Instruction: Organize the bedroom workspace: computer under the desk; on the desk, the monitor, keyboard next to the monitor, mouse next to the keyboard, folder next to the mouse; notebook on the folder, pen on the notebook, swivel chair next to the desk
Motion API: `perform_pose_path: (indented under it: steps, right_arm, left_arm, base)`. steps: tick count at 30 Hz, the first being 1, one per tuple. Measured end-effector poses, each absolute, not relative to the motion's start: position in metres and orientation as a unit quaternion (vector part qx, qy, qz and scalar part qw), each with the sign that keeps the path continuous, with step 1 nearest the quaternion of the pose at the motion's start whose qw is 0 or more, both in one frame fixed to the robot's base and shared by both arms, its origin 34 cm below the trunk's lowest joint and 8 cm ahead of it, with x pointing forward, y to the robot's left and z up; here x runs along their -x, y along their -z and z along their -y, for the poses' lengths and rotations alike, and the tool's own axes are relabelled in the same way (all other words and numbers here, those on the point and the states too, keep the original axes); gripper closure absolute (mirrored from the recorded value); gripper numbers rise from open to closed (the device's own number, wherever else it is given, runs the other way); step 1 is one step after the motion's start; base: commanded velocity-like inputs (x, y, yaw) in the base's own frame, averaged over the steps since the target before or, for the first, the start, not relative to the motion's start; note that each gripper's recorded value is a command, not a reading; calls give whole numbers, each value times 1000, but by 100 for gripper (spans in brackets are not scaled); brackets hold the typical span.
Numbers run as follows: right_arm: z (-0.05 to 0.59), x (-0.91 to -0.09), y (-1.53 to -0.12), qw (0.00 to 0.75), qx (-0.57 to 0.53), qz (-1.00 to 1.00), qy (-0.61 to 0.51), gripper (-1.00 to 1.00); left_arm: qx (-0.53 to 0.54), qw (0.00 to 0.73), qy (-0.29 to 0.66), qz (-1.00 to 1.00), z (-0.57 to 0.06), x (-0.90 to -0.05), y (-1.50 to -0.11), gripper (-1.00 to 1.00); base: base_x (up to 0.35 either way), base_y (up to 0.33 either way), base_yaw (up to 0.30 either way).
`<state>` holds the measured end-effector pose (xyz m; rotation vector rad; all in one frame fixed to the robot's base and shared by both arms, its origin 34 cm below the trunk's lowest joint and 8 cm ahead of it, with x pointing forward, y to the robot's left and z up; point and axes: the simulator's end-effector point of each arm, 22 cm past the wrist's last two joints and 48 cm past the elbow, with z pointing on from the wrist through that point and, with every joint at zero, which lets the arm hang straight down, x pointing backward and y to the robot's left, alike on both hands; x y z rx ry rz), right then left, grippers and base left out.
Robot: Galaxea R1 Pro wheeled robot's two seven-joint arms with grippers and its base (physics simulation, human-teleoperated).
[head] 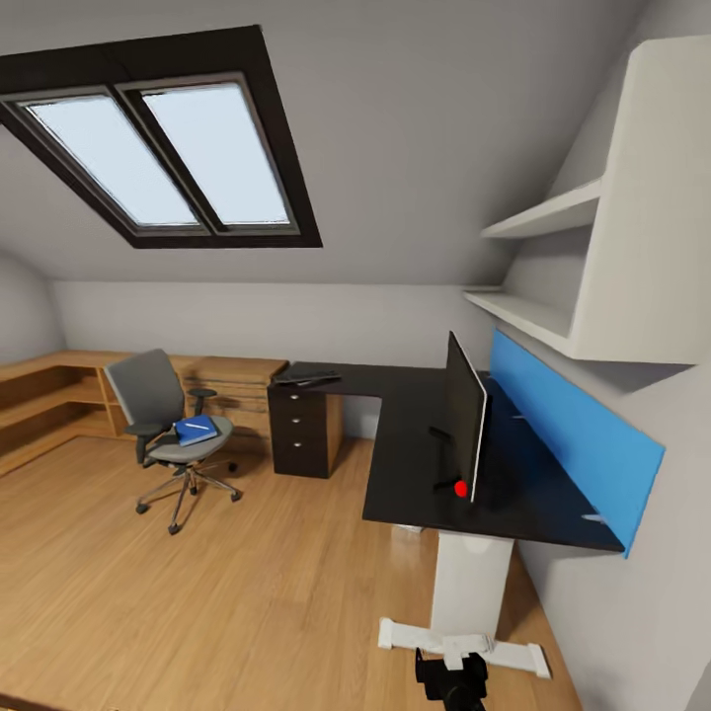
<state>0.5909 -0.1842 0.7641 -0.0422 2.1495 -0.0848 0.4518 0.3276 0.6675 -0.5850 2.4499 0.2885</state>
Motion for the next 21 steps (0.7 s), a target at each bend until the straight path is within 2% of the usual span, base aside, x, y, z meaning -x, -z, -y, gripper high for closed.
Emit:
perform_pose_path:
  steps: [5,21]
  right_arm:
    - [184,-590,-761,473,18,-880,35,-100]
    - [184,-585,-750,464,18,-885,34,-100]
  left_arm:
    - [219,297,-107,-923,-324,-451,-666,-100]
    - [218,284,-110,-927,-324,-443,-657,-100]
  base:
    - [86,148,112]
    - [3,5,5]
